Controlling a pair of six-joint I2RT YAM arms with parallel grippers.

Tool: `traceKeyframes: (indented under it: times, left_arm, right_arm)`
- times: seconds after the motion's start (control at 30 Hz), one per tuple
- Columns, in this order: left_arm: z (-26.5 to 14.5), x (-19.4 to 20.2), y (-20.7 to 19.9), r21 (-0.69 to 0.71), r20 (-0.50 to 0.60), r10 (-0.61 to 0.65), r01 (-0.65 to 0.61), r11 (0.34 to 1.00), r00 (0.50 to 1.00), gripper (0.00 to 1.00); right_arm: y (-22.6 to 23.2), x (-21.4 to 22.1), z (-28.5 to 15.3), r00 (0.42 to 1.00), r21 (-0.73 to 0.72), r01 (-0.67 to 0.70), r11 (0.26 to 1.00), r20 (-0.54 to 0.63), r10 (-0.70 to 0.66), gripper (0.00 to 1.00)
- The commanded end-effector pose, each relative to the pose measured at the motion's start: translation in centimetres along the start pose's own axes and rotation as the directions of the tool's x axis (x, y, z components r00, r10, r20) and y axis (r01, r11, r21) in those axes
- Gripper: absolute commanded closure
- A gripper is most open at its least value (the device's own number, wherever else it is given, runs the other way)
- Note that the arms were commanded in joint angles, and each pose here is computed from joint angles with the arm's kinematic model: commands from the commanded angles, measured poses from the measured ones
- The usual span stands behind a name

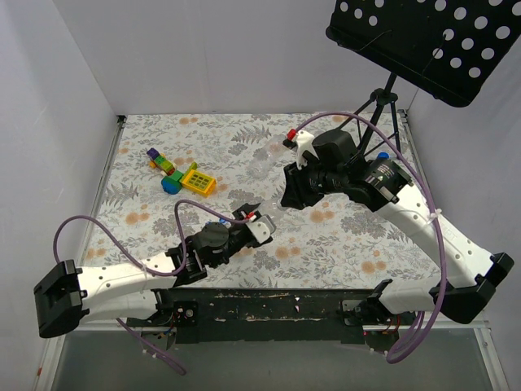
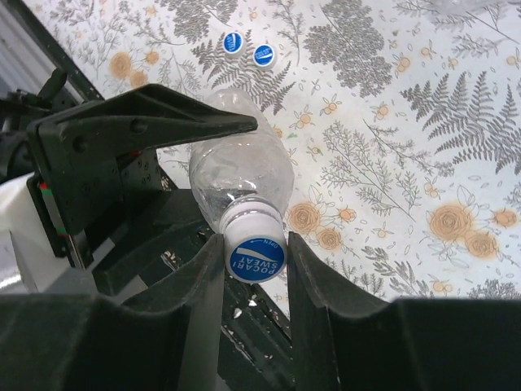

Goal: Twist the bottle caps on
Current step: Screw the bottle cap onto the plastic bottle.

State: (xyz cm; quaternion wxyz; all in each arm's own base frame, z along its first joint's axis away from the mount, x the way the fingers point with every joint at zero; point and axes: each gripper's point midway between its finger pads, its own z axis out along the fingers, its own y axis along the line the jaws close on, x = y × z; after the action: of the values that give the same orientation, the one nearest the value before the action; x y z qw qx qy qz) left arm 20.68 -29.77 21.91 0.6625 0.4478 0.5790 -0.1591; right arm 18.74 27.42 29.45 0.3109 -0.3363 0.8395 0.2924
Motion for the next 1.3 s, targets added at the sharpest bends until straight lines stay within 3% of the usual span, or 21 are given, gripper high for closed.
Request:
traceKeyframes:
  times: [0.0,0.2,0.33,0.57,0.77,0.83,1.03,1.27]
  left_arm:
    - [-0.5,-11.3,4.0,-0.170,0.355,-0.073,0.141,0.975,0.932,1.00]
    - [0.8,-10.5,0.5,0.039,0.251,-0.209,0.206,0.978,0.945,1.00]
    - [0.5,-9.6,0.4,0.147,0.215,-0.299,0.272,0.951,0.930,1.00]
    - [-1.0,-9.9,0.1,0.408,0.213,-0.384,0.275,0.871,0.899,1.00]
    - [-2.3,-10.7,-1.2,0.607,0.183,-0.451,0.261,0.751,0.874,1.00]
    - [-2.1,-10.5,-1.1,0.604,0.182,-0.444,0.257,0.754,0.877,1.00]
    - [-1.2,-9.3,1.1,0.456,0.232,-0.396,0.260,0.851,0.889,1.00]
    - [-1.2,-8.1,4.2,0.211,0.313,-0.349,0.294,0.932,0.883,1.00]
  right_arm:
    - [0.0,0.6,2.5,0.994,0.016,-0.105,0.994,-0.023,0.105,0.99]
    - [1.4,0.9,1.8,0.997,-0.108,0.080,0.991,-0.009,-0.082,0.99]
    - [1.5,1.5,1.3,0.986,-0.136,0.154,0.979,-0.046,-0.162,0.99]
    - [2.8,2.2,1.0,0.951,-0.264,0.285,0.922,-0.044,-0.306,0.99]
    - [3.5,2.8,0.7,0.911,-0.344,0.376,0.860,-0.030,-0.410,0.99]
    - [3.1,3.0,0.9,0.909,-0.333,0.372,0.867,-0.057,-0.412,0.99]
    - [1.2,3.5,2.5,0.937,-0.225,0.261,0.939,-0.176,-0.303,0.99]
    - [-0.2,3.3,4.9,0.977,-0.009,-0.019,1.000,-0.210,0.017,0.99]
